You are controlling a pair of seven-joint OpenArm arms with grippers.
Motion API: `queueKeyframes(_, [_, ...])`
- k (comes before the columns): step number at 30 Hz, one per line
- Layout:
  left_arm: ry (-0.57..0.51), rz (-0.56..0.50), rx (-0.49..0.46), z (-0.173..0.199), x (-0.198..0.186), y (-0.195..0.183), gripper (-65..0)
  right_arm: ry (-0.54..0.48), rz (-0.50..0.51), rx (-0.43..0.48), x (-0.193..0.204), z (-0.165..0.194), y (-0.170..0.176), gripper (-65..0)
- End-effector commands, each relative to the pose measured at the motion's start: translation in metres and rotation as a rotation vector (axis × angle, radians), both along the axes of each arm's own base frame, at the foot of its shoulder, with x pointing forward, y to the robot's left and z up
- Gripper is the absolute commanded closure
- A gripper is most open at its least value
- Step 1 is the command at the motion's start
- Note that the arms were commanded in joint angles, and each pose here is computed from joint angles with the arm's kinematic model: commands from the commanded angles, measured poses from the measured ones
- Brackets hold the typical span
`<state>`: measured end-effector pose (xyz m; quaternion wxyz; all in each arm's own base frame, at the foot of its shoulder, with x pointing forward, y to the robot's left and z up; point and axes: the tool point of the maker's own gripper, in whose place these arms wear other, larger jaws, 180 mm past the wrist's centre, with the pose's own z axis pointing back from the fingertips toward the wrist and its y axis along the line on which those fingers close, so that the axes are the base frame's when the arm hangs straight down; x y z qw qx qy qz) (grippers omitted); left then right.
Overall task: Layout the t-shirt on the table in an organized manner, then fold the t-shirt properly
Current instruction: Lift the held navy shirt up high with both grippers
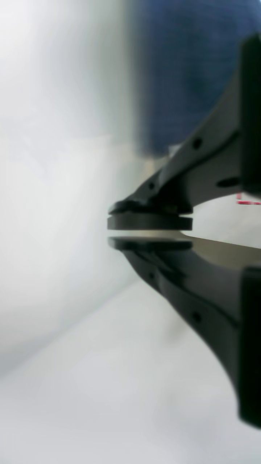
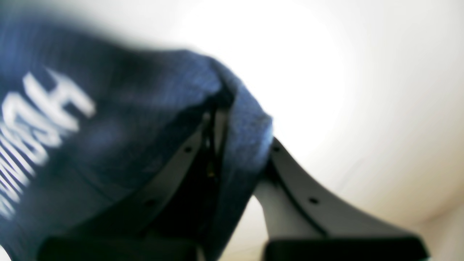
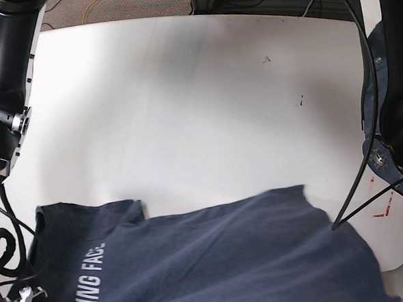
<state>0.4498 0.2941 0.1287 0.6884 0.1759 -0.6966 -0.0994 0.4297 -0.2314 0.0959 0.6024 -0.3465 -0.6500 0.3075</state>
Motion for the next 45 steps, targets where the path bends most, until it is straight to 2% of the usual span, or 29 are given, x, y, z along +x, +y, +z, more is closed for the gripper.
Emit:
queueKeyframes(1, [-0.077,-0.009,0.006,0.028,-0.009,-0.001,-1.0,-0.075,-0.018,0.0,-0.009,0.028,-0.006,-0.2])
queueKeyframes(9, [-0.075,-0.043,0.027,0.031,-0.003,-0.019,-1.0,-0.084,-0.02,0.0,-0.01,0.032,-0.006,-0.2])
queueKeyframes(15, [-0.07,-0.043,0.024,0.028,-0.002,-0.019,-1.0,-0.076,-0.017,-0.002,-0.01,0.028,-0.005,-0.2])
queueKeyframes(23, [-0.007,-0.046,0.022,-0.002,0.007,-0.02,-1.0,-0.051,-0.007,0.002,-0.006,0.017,-0.002,-0.2])
queueKeyframes(29, [0.032,-0.045,-0.004,-0.03,0.012,-0.014,-1.0,-0.057,0.032,0.027,-0.002,0.017,0.014,-0.2])
queueKeyframes(32, [0.045,-0.044,-0.021,-0.043,0.013,-0.01,-1.0,-0.052,0.069,0.024,0.002,0.015,0.03,-0.2])
queueKeyframes(37, [0.065,-0.031,-0.04,-0.056,0.013,-0.002,-1.0,-0.05,0.142,-0.039,0.006,0.018,0.069,-0.2])
queueKeyframes(45, [0.101,-0.005,-0.041,-0.073,0.011,0.009,-1.0,-0.17,0.294,-0.043,-0.012,0.062,0.136,-0.2])
